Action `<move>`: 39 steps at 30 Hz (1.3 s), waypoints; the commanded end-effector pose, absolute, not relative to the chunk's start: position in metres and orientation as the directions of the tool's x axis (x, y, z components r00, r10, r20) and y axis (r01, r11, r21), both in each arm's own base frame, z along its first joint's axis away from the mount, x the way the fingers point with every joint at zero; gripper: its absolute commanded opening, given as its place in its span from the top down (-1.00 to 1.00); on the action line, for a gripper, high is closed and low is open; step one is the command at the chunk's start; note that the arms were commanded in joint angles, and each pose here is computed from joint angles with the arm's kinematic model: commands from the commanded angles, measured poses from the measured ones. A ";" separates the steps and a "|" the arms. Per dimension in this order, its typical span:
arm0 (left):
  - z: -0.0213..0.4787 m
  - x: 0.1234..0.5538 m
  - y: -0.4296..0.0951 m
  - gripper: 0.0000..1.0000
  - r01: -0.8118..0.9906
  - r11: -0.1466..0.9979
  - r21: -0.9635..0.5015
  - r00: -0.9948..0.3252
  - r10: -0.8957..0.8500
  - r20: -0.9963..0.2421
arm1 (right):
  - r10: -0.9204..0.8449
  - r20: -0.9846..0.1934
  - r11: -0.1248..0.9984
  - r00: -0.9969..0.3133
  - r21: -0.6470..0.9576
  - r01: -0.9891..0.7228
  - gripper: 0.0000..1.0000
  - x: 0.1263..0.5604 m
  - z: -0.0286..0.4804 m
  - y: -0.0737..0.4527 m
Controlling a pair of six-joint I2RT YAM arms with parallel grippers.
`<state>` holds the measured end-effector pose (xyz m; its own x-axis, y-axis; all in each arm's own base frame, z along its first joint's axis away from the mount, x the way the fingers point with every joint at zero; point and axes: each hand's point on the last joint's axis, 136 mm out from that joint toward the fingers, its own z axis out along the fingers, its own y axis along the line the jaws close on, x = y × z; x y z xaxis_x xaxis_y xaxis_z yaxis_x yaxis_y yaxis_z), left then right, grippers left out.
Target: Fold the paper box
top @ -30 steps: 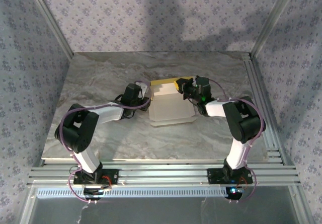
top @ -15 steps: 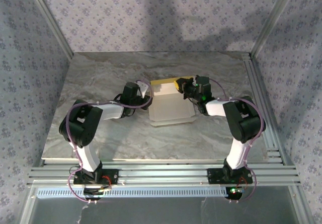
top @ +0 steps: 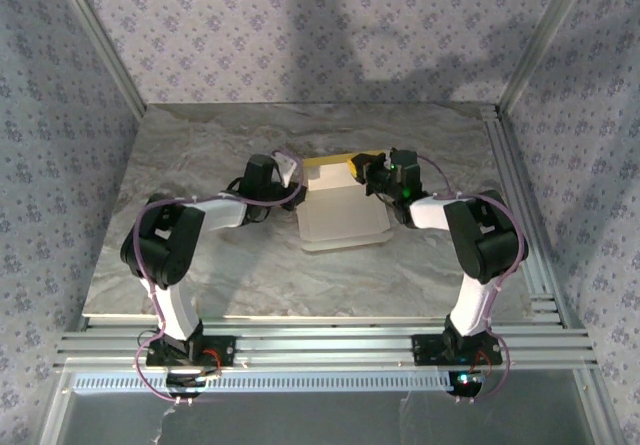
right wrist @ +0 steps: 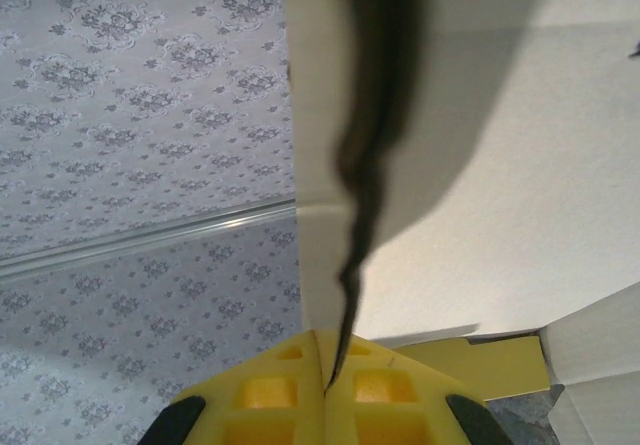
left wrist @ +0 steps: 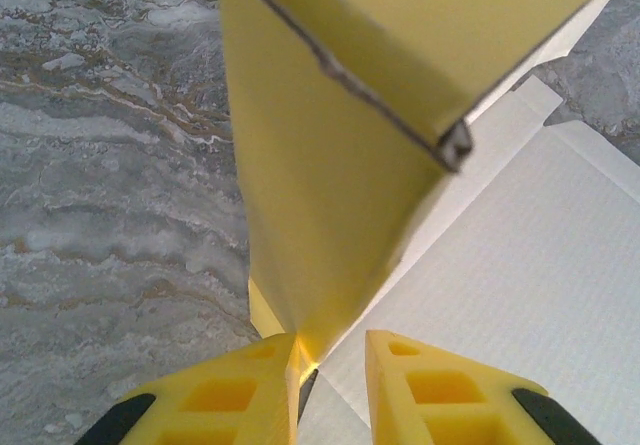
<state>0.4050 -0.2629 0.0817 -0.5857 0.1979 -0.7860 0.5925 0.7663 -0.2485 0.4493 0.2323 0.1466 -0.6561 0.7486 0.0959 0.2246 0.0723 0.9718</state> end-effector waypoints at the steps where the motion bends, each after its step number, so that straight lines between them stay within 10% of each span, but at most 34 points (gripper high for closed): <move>1: 0.096 0.411 -0.275 0.52 0.646 0.722 -0.245 -0.539 0.205 -0.817 | 0.762 0.152 0.144 -0.630 0.908 0.393 1.00 0.438 0.089 0.225; 12: 0.103 0.398 -0.267 0.21 0.667 0.694 -0.273 -0.531 0.185 -0.827 | 0.763 0.151 0.143 -0.629 0.909 0.391 1.00 0.439 0.091 0.224; 31: 0.093 0.428 -0.280 0.75 0.625 0.721 -0.301 -0.586 0.178 -0.790 | 0.760 0.155 0.139 -0.630 0.909 0.392 1.00 0.440 0.093 0.224; 39: 0.086 0.427 -0.287 0.67 0.584 0.774 -0.246 -0.578 0.185 -0.795 | 0.761 0.163 0.132 -0.627 0.909 0.395 1.00 0.441 0.092 0.225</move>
